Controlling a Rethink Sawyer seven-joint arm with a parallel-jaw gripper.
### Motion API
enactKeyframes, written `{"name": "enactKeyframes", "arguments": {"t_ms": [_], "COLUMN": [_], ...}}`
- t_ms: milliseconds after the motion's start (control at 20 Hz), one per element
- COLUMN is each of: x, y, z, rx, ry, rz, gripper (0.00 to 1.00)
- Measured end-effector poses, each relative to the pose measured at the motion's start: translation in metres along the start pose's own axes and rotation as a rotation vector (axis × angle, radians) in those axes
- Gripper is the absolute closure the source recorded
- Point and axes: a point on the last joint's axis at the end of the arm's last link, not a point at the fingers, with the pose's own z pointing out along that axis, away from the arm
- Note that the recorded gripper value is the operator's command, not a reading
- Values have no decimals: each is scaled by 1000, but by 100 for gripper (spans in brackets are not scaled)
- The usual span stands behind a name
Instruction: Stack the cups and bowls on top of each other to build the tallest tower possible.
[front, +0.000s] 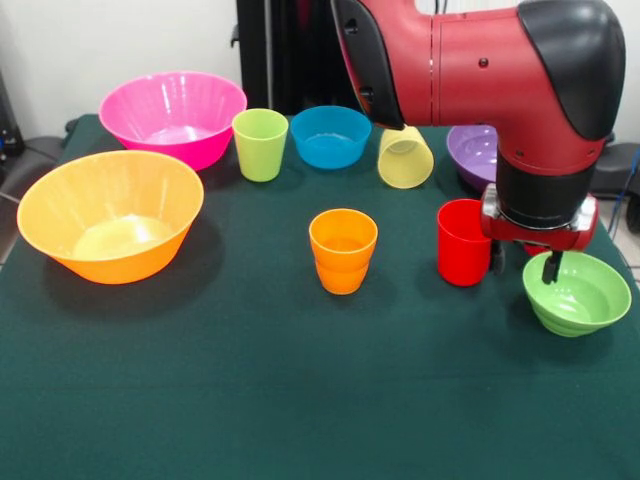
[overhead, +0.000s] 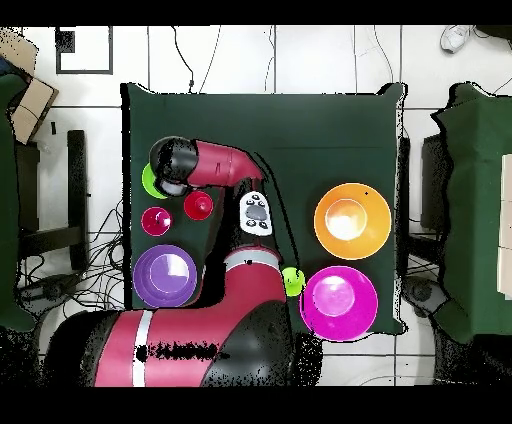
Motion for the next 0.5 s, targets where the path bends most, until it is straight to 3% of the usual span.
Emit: {"name": "enactKeyframes", "arguments": {"t_ms": [500], "x": [24], "y": [1], "z": [20], "rx": [10], "ry": [7], "rz": [-5], "gripper": [0]}}
